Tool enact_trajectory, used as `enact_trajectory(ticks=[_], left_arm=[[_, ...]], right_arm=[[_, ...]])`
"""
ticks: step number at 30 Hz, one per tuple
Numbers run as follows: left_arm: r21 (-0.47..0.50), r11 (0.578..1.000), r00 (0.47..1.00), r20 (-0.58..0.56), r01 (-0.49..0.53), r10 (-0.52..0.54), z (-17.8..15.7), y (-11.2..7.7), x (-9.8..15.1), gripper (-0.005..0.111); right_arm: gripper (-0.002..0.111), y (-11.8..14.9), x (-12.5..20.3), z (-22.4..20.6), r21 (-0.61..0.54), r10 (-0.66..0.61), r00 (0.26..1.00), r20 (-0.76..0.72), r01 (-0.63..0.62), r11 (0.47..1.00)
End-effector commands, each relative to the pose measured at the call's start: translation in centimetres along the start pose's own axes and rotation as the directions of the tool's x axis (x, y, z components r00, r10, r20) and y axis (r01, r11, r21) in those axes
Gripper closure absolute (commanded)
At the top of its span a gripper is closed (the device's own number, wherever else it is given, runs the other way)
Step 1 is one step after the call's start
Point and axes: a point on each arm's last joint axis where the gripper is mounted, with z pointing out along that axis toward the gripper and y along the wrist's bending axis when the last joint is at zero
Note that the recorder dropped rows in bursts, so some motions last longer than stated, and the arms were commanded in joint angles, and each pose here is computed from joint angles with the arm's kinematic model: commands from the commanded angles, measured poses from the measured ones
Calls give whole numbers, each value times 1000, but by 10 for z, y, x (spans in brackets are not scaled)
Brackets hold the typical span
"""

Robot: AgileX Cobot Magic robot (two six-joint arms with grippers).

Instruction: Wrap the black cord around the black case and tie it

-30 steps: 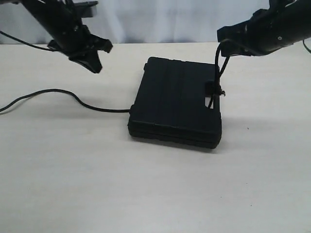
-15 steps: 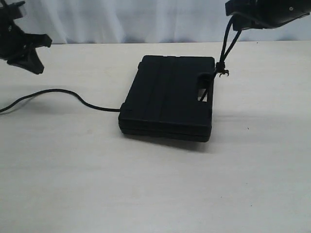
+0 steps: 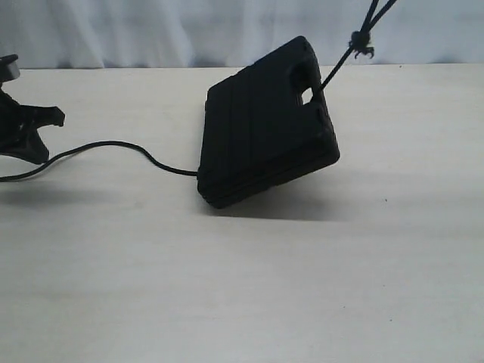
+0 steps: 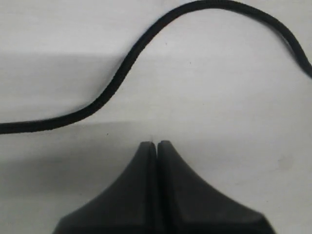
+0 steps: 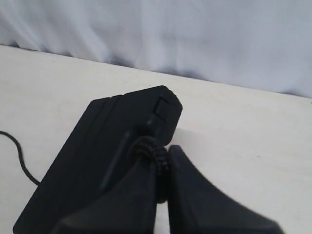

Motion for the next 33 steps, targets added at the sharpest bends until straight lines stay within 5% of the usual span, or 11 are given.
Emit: enact_trajectory(ticks=[1, 8, 14, 18, 22, 27, 33], left_arm=[[10, 1000, 1000, 10, 13, -13, -1, -1, 3, 107], [16, 1000, 1000, -16, 13, -12, 0, -1, 5, 107], [-21, 999, 997, -66, 40, -42, 6, 5, 9, 106], [-107, 994, 994, -104, 25, -36, -2, 13, 7, 94], [-173, 975, 983, -96, 137, -155, -14, 16, -1, 76], [-191, 878, 894, -10, 438, -448, -11, 20, -6, 63], [-99, 728, 722, -91, 679, -686, 22, 16, -6, 55]], right_arm=[[104, -3, 11, 10, 12, 3, 999, -48, -2, 1000], [104, -22, 39, 26, 189, 18, 985, -172, 15, 982], [104, -21, 44, 31, 177, 51, 984, -170, -20, 984], [104, -21, 49, 37, 172, 45, 983, -176, -15, 985], [104, -21, 52, 44, 155, 53, 981, -187, -24, 988], [104, -16, 54, 50, 96, 32, 979, -202, -12, 995], [104, -13, 54, 52, 54, 22, 980, -199, -11, 998]])
